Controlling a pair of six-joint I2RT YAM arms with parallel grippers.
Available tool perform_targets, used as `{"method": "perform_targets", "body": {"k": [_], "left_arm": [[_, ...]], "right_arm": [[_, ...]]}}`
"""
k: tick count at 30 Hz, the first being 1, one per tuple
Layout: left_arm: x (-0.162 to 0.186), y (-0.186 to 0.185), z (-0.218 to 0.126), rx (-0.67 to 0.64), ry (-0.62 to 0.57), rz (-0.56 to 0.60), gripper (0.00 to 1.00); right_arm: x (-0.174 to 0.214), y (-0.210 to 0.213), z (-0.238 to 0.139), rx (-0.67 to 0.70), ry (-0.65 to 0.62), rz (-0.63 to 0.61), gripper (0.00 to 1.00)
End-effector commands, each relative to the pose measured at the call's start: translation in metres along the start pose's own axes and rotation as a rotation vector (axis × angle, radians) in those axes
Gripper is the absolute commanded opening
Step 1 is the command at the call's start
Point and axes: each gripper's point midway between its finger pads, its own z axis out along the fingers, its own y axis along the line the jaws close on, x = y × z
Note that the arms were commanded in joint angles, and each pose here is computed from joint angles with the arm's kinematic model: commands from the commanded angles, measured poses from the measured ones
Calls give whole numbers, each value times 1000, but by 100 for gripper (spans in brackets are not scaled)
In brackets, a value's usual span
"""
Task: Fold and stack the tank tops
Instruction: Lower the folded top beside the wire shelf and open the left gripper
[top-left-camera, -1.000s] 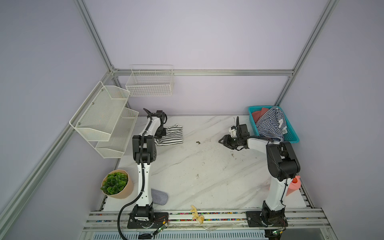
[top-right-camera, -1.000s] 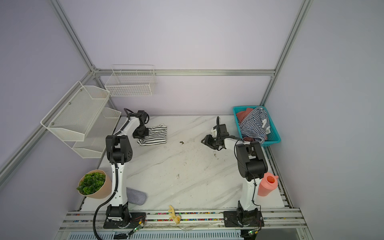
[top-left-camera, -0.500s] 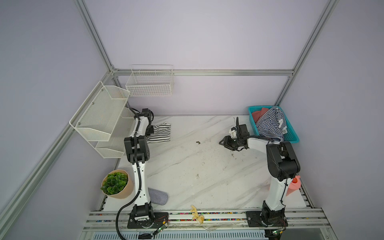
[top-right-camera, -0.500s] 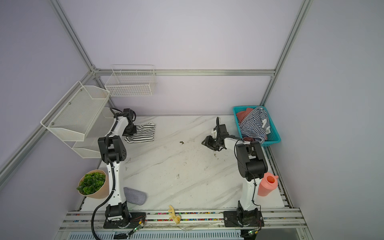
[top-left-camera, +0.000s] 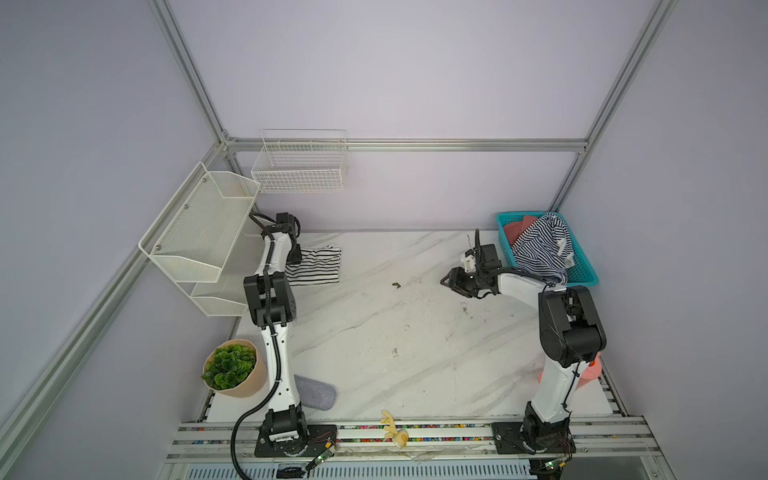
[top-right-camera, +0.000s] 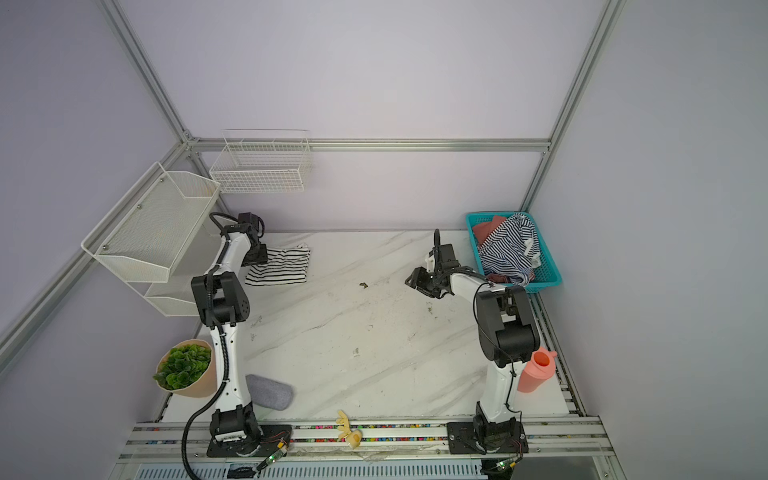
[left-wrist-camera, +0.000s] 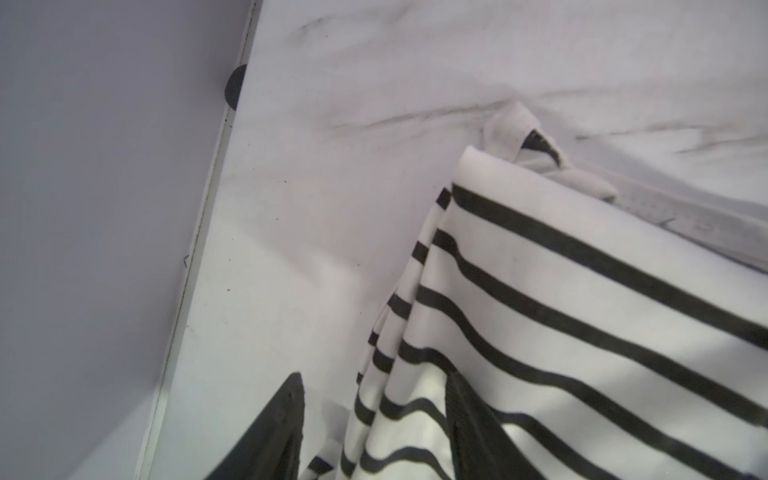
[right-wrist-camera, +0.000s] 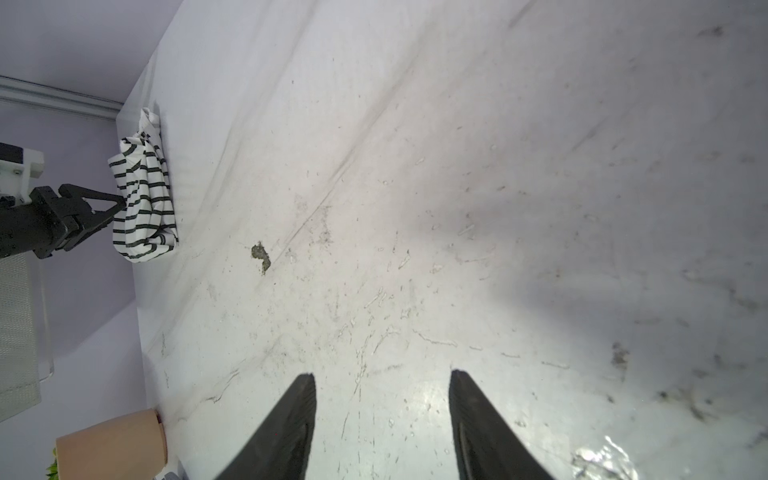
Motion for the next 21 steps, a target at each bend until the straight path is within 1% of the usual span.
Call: {"method": "perform_targets", "body": {"k": [1, 3, 6, 9, 13, 15, 18, 21], "left_arm": [[-58, 10, -94, 65, -236, -107, 56], [-60, 4, -110, 94, -258, -133, 56], [-57, -8, -127, 124, -269, -128, 57], [-44, -26, -129, 163, -241, -112, 57], [-16, -44, -109, 189, -147, -106, 57], [0, -55, -95, 224, -90, -91, 57], [24, -69, -76, 269, -4, -104, 57], [39, -75, -61, 276, 57, -125, 57]], "right_arm": [[2, 3, -6, 3, -10, 4, 55], [3, 5, -6, -3, -11, 0, 55], [5, 4, -6, -6, -9, -1, 55], [8, 3, -6, -9, -5, -6, 55], [14, 1, -5, -17, 5, -6, 55], [15, 1, -5, -20, 8, -10, 55], [18, 1, -5, -24, 15, -15, 55], [20, -1, -4, -21, 20, -18, 55]]}}
